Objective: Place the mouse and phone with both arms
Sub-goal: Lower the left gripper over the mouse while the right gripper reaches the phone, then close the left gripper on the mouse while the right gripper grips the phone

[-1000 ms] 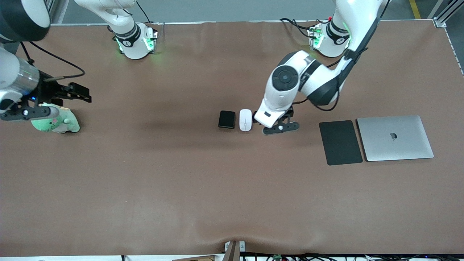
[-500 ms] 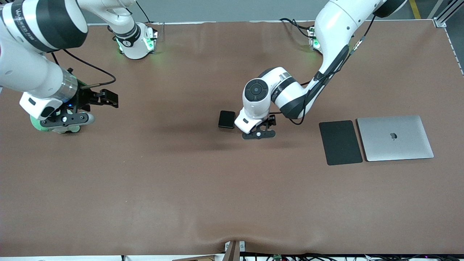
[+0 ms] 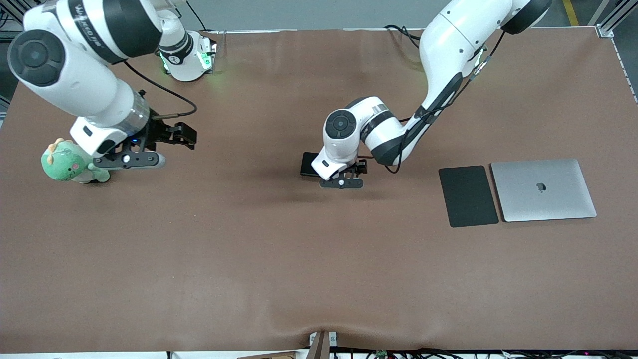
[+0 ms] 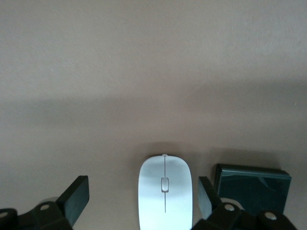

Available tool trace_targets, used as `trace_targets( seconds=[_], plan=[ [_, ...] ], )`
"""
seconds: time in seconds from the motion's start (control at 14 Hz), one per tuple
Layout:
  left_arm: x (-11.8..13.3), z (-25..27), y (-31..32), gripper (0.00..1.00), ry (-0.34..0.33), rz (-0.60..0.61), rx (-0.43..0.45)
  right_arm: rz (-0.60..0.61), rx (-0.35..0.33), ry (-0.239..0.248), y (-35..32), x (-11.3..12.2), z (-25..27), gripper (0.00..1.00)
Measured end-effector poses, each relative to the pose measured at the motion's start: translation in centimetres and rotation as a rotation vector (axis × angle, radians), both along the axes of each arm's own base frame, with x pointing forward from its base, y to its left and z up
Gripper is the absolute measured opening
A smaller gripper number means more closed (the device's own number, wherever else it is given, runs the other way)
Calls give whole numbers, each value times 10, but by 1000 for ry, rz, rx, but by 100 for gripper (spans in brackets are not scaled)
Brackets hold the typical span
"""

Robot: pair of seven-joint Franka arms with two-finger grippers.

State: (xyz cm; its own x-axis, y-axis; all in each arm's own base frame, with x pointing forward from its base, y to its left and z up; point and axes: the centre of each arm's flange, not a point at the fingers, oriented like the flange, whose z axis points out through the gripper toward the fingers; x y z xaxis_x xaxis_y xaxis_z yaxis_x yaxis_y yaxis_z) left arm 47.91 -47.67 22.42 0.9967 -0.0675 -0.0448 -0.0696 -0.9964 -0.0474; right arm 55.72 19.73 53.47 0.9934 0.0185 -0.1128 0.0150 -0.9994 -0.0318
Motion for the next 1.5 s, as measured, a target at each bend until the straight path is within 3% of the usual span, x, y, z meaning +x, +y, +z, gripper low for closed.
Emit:
trace_targets(
  seconds=[0.36,0.57,0.93,1.5],
  plan=[
    [-4,-12,0,100,18,-3,8,19,-4,25,33,9,-53,100],
    [-3,-14,-2,100,12,7,-8,30,10,53,61,1,-71,100],
    [-8,-25,-8,100,16,51,-25,72,25,45,102,-14,-110,100],
    [-17,-40,-7,100,39,84,-8,23,-4,65,168,-46,-181,100]
  ],
)
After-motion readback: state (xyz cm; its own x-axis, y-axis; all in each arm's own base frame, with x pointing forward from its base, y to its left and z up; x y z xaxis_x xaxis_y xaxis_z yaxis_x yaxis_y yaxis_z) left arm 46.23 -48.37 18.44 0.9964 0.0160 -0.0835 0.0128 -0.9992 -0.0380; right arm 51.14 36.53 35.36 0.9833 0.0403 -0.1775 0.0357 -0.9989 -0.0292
